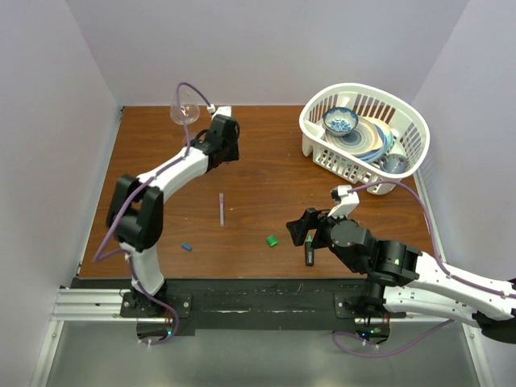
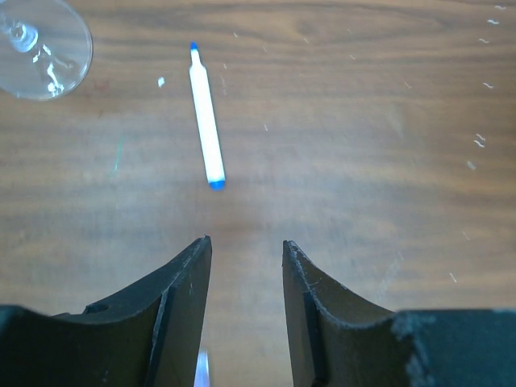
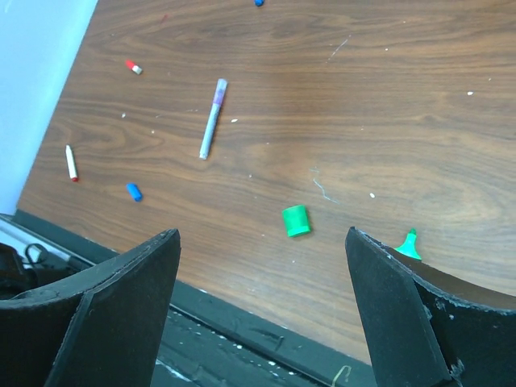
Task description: Insert the pens into the pen caps
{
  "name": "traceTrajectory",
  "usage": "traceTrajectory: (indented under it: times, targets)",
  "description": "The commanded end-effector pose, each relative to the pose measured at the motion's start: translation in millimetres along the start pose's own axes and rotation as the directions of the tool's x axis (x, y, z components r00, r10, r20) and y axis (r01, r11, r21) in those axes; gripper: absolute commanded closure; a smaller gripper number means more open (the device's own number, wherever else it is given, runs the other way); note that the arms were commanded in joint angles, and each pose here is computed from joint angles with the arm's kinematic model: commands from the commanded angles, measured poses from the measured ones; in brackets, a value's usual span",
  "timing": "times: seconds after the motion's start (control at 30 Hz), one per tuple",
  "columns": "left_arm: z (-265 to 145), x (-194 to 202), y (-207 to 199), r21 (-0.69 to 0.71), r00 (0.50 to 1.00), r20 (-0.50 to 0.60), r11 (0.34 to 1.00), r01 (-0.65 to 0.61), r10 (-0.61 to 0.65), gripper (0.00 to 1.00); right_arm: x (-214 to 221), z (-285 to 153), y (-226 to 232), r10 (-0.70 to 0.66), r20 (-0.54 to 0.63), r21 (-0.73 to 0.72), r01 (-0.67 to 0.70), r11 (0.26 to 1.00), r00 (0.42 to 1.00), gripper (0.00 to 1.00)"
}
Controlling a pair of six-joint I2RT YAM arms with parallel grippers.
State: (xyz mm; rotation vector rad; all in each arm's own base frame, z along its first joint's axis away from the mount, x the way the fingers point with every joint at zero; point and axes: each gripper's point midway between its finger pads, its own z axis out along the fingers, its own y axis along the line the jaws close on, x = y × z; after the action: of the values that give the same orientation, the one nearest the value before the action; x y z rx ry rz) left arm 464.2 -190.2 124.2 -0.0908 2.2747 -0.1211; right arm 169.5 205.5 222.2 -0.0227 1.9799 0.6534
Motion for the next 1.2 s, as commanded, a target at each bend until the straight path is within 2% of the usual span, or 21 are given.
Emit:
traceTrajectory:
  times: [0.0,0.27,0.5,0.67,0.97,1.17]
  targets:
    - [33,-28,13,-0.087,0.998,0.04,0.996,-0.034,0.038,0.56,-25,-7,-3,-0.026,0.059,0.038,0.024,0.999,0.998,0.13]
    - [81,-30,20,-0.139,0.996,0.018,0.987,-0.086,0.089,0.57,-29,-7,-6,-0.051,0.076,0.057,0.047,0.997,0.996,0.13]
    - [106,-30,35,-0.178,0.996,-0.003,0.98,-0.088,0.089,0.58,-33,-5,-6,-0.085,0.08,0.072,0.079,0.994,0.993,0.13]
    - [125,-24,41,-0.152,0.997,-0.028,0.985,-0.081,0.077,0.59,-33,-4,-7,-0.097,0.082,0.08,0.09,0.993,0.992,0.13]
    - [147,-8,43,-0.142,0.991,-0.074,0.983,-0.118,0.109,0.6,-33,-1,-7,-0.112,0.087,0.09,0.104,0.99,0.99,0.13]
    - [148,-1,45,-0.141,0.988,-0.098,0.981,-0.13,0.117,0.67,-34,0,-4,-0.118,0.085,0.089,0.111,0.99,0.989,0.14]
